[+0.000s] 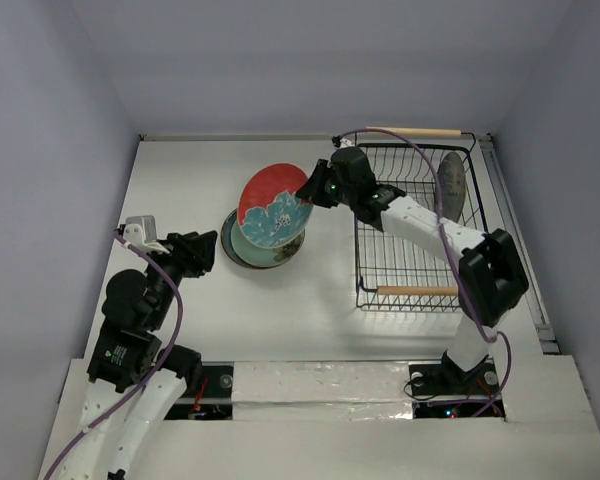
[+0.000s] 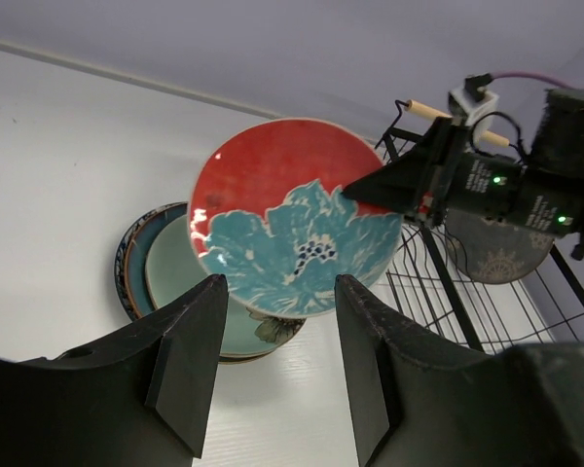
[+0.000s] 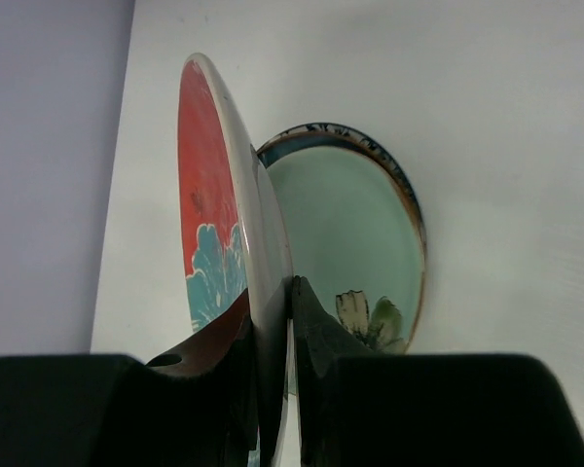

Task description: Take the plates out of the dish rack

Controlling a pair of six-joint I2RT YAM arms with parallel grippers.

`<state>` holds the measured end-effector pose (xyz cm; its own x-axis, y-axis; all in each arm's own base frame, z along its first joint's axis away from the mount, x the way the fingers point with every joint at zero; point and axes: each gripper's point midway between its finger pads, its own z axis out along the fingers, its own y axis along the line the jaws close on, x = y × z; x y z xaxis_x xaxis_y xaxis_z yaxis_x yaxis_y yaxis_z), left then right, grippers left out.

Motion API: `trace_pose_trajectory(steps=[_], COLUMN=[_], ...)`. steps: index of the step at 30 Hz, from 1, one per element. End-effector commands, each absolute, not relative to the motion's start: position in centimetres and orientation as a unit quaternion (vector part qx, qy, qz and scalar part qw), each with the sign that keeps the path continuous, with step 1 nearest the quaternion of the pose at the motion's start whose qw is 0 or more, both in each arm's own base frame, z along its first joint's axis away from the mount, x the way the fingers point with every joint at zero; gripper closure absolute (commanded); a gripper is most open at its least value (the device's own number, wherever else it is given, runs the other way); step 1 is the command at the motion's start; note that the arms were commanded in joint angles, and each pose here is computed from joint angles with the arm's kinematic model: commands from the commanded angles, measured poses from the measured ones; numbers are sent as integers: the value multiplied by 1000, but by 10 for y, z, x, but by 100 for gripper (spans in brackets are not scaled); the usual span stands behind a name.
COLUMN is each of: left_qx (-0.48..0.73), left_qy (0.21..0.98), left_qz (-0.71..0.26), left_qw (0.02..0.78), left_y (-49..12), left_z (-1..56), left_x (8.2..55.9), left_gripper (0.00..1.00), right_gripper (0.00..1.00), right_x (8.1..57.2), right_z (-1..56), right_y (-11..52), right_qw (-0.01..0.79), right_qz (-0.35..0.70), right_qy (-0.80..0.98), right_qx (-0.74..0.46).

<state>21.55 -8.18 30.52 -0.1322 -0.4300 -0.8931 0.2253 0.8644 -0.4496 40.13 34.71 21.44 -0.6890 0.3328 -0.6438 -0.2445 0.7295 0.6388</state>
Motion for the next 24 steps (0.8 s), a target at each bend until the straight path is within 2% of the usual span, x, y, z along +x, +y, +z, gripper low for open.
trace_pose_trajectory(steps=[1,11,19,22,23,24], left_qx=[-68,-66,-66,-66,-66,-65], left_qy=[704,704,704,703,704,704], left_qz=[-254,-256,-256,-256,-256,-257], left_qw=[660,659,659,660,659,659], left_y=[-84,-85,-86,-86,-86,-86], left_z=[308,308,308,309,308,308], left_x=[220,221,222,221,221,221], left_gripper=[55,55,55,55,55,55], right_gripper=[100,100,100,89,77,73], right_x=[410,410,410,409,409,406], right_z=[302,243,199,180,175,170], right_y=[383,408,407,405,404,407], right_qw=[447,389,365,355,355,350], right_qz=[503,533,516,501,492,486], right_qy=[739,749,770,785,791,797], right_qx=[37,66,83,86,83,79])
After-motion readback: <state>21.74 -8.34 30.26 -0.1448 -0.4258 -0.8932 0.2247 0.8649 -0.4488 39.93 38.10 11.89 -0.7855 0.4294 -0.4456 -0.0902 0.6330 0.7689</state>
